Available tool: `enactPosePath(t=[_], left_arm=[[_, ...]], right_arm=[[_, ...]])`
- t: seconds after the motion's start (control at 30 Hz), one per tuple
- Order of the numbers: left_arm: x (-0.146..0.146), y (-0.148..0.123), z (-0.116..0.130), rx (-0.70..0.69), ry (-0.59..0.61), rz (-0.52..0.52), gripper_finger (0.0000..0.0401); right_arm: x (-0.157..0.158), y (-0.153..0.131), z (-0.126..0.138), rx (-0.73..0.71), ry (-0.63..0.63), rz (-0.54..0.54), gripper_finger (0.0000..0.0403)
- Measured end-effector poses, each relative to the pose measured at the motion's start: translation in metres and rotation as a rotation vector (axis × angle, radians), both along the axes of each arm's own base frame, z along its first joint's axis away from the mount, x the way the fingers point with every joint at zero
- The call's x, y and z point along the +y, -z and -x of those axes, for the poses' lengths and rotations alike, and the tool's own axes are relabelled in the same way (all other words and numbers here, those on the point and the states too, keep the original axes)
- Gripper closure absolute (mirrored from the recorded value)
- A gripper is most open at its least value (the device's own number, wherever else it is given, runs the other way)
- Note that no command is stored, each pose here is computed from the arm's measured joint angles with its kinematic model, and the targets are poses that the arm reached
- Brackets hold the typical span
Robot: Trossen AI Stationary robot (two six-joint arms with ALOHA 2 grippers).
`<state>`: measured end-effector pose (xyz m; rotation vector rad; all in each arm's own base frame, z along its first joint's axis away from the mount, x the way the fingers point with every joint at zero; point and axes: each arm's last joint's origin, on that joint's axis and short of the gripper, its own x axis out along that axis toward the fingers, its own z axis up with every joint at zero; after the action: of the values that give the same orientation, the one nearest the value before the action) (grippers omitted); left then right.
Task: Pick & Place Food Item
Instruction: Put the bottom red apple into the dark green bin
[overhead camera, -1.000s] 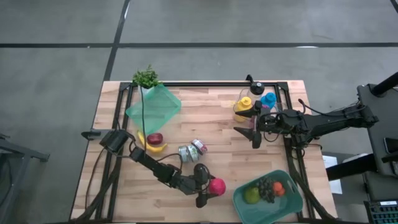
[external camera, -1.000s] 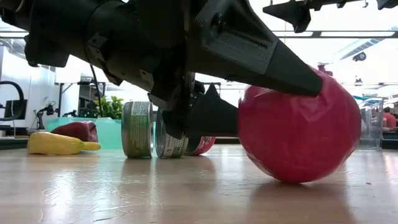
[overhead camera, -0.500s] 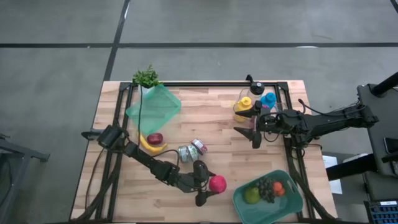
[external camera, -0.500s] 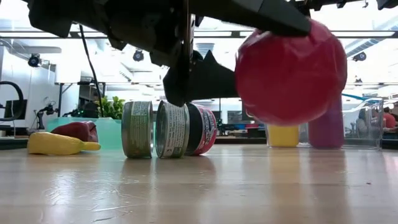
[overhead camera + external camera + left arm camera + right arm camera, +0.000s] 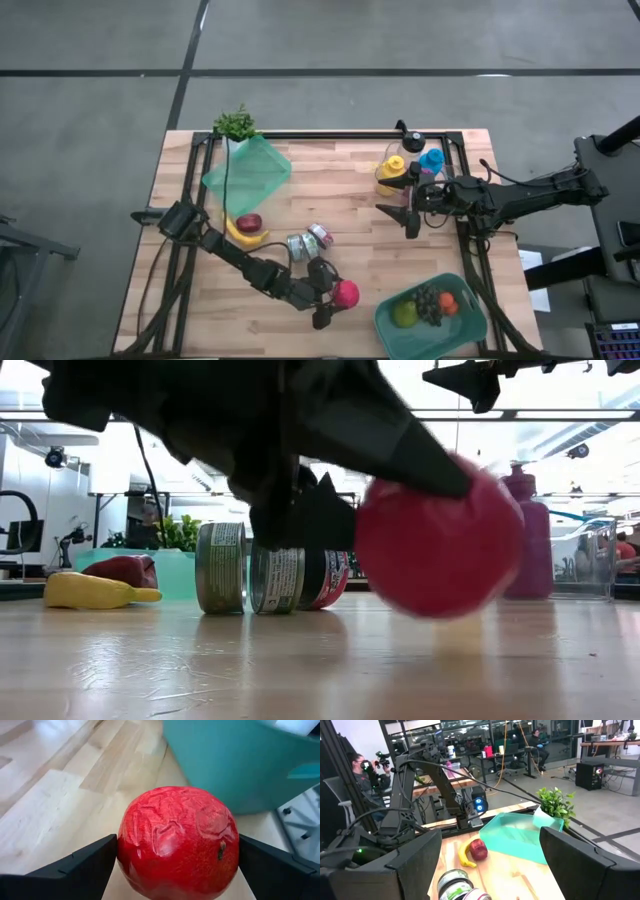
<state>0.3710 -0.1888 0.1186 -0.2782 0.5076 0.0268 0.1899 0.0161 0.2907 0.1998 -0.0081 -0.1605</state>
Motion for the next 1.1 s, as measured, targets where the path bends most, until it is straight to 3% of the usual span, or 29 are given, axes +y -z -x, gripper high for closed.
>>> enactPosePath(t=[0.23,1.1], left_arm=[[0.000,0.014,-0.002,0.013,-0.031,0.040,0.0013],[-0.001,0.015,-0.002,0.029,-0.015,0.039,0.0013]], right_arm=[[0.000,0.000,0.000,0.000,0.000,0.000,0.0069],[0.000,0.000,0.000,-0.002,0.000,0.000,0.0069]])
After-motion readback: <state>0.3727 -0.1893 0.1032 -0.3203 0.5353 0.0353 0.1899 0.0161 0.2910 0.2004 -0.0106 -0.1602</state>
